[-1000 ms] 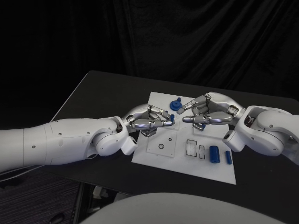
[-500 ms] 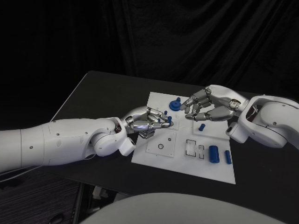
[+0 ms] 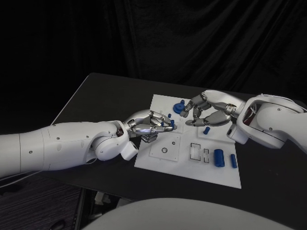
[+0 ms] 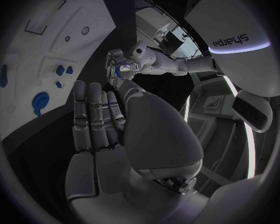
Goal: Assemble the parts on the task board
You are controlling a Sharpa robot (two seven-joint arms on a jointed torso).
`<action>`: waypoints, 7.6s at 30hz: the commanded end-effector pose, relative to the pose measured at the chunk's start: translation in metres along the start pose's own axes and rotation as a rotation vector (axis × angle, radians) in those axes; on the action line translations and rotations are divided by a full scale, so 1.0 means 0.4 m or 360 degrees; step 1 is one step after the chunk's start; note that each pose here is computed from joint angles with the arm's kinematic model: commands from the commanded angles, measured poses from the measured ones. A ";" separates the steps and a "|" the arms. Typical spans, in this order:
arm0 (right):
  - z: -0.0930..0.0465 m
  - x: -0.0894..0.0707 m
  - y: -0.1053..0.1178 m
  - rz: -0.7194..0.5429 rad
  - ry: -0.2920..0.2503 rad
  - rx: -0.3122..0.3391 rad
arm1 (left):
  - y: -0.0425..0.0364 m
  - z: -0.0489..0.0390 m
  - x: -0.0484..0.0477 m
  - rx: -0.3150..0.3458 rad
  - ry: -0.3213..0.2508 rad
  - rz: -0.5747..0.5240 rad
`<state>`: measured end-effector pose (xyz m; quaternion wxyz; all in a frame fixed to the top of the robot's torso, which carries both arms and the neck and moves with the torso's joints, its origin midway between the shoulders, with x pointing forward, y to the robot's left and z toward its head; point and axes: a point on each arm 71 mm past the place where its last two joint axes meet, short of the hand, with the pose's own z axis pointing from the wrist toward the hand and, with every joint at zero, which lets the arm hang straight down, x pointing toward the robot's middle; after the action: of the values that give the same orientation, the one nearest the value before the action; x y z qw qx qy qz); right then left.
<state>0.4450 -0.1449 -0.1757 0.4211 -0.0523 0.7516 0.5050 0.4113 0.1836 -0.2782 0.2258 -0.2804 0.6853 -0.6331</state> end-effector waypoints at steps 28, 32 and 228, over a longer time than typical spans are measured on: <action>0.034 0.039 0.020 -0.0022 0.0107 -0.0116 | 0.002 0.005 0.012 -0.0040 0.0073 -0.0046; 0.037 0.041 0.024 0.0003 0.0113 -0.0135 | 0.003 0.005 0.014 -0.0048 0.0082 -0.0050; 0.119 0.267 -0.070 -0.1062 0.0150 0.0125 | 0.005 -0.095 -0.095 -0.0008 -0.0200 0.0013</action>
<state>0.4188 -0.0831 -0.2736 0.5315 -0.3045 0.7265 0.3115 0.4149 0.2393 -0.2783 0.2793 -0.3167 0.6754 -0.6046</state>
